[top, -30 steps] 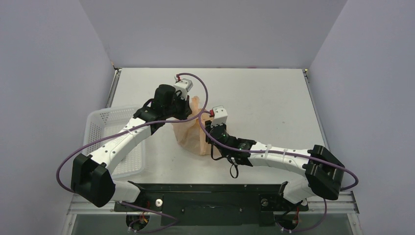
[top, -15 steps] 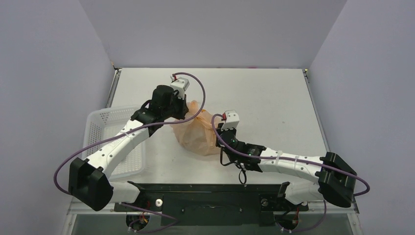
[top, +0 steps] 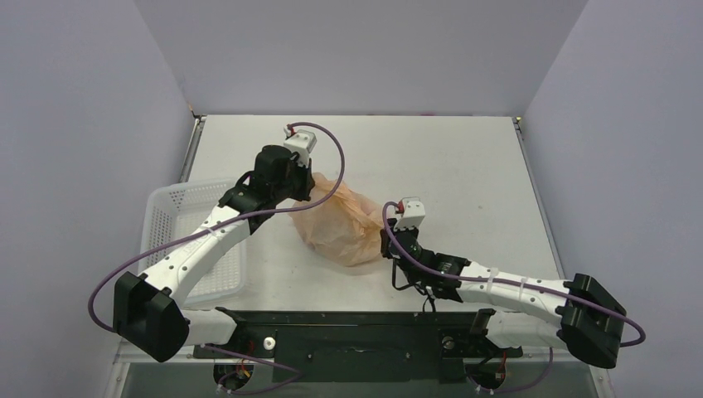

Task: Take the fake fruits out of the plastic bag
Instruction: Untie the plastic bag at the center of the board.

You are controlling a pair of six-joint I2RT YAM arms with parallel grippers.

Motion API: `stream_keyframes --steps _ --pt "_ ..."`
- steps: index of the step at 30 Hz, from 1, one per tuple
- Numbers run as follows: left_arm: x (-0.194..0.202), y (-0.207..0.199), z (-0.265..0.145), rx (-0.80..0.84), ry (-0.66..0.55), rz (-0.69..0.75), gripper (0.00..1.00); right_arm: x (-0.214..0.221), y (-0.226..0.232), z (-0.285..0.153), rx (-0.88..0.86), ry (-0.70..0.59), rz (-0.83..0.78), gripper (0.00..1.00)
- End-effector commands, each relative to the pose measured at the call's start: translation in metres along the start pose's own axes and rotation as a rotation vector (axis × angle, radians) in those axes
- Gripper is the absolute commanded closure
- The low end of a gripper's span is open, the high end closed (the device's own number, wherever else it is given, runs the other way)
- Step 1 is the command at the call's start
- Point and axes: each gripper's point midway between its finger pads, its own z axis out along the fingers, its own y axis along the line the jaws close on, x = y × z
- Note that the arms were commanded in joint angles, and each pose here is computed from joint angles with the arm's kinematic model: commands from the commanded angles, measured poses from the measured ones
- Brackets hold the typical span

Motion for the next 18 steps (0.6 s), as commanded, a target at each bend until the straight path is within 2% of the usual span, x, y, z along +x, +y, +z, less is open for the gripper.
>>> stream_keyframes --steps 1,4,8,12,18 --pt "-0.029 -0.002 -0.006 0.015 -0.107 0.01 1.0 -0.034 0.011 -0.013 -0.062 -0.066 -0.021 0.81" --pt "-0.029 -0.004 -0.006 0.023 -0.106 0.012 1.0 -0.05 0.021 -0.02 -0.104 -0.091 -0.037 0.63" --pt "-0.029 -0.005 -0.006 0.03 -0.105 0.013 1.0 -0.067 0.04 -0.021 -0.155 -0.109 -0.067 0.48" --pt "-0.028 -0.009 -0.005 0.054 -0.101 0.015 1.0 -0.077 0.054 -0.013 -0.163 -0.113 -0.089 0.43" --pt "-0.026 -0.013 -0.003 0.078 -0.091 0.02 1.0 -0.077 0.077 0.005 -0.158 -0.086 -0.116 0.42"
